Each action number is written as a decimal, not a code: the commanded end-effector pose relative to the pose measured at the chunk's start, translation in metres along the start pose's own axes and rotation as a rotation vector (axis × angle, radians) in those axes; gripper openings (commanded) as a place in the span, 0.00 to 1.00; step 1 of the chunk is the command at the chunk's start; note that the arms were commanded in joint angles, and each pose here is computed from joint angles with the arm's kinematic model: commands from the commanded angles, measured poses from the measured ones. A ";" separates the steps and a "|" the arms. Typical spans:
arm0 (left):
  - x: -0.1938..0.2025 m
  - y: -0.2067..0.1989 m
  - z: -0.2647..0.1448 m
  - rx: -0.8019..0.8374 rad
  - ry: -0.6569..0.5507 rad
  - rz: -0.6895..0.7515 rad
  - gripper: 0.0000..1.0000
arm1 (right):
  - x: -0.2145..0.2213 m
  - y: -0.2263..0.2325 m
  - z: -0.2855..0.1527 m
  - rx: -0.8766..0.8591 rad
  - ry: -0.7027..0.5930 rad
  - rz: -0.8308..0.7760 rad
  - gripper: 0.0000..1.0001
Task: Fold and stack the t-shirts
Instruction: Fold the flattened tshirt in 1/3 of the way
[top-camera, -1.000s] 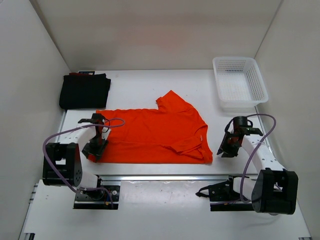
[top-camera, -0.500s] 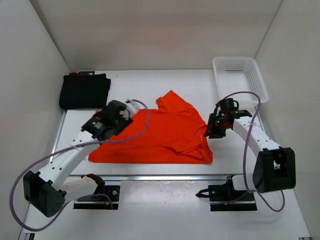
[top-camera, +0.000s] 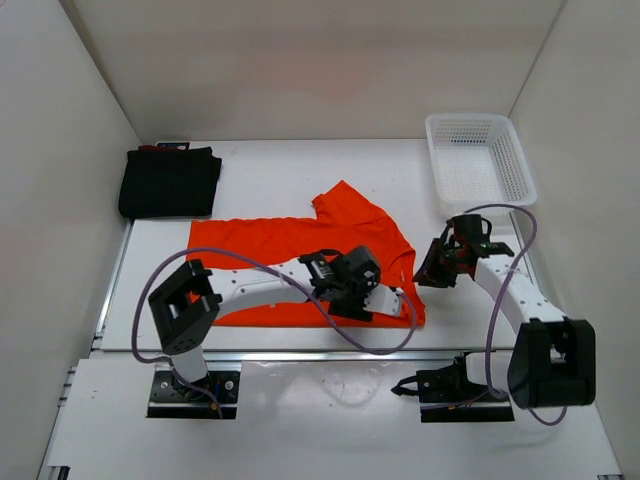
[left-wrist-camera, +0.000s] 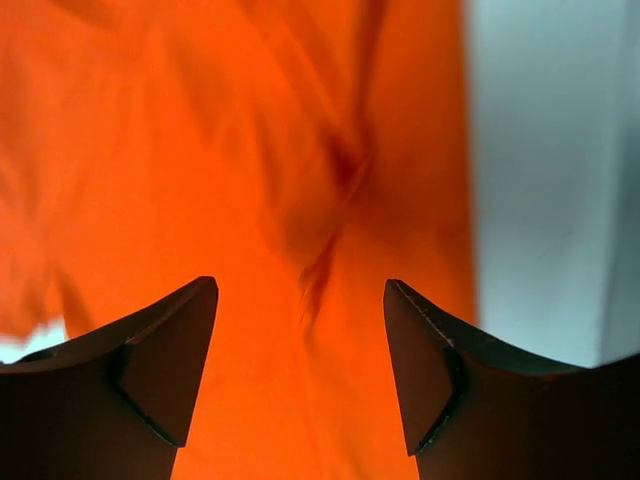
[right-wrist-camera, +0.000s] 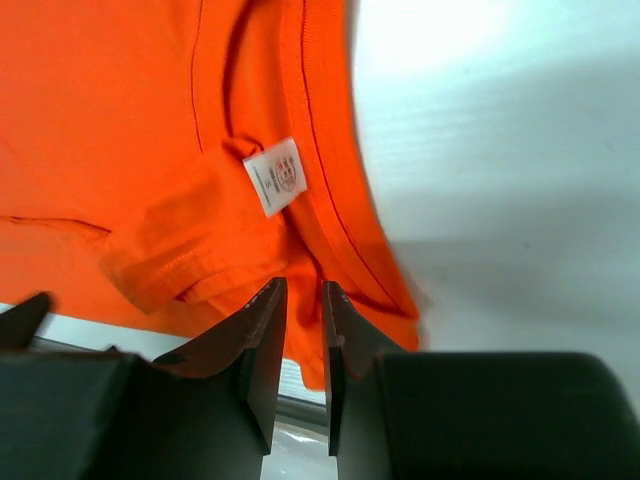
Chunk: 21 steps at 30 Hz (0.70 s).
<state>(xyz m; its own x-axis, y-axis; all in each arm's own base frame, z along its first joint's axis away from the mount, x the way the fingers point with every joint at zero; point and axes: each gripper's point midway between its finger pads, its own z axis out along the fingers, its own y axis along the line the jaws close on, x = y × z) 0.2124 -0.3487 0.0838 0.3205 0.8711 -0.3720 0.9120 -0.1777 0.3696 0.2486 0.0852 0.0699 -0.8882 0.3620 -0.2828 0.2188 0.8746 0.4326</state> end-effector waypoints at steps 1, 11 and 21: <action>-0.048 0.004 -0.003 0.029 -0.145 0.060 0.77 | 0.006 -0.004 -0.013 -0.012 -0.054 0.025 0.18; -0.030 -0.019 0.029 0.183 -0.064 0.093 0.70 | 0.031 -0.029 -0.021 -0.043 -0.123 0.135 0.20; -0.028 -0.005 0.043 0.146 -0.036 0.066 0.50 | 0.030 -0.020 -0.015 -0.043 -0.087 0.096 0.14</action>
<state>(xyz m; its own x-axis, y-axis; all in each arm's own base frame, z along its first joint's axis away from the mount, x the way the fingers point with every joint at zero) 0.1983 -0.3774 0.0350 0.3827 0.8596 -0.3386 0.9209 -0.3256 0.2143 0.1975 0.0692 0.0533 -0.8348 0.4801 -0.2695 0.3186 0.8204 0.4748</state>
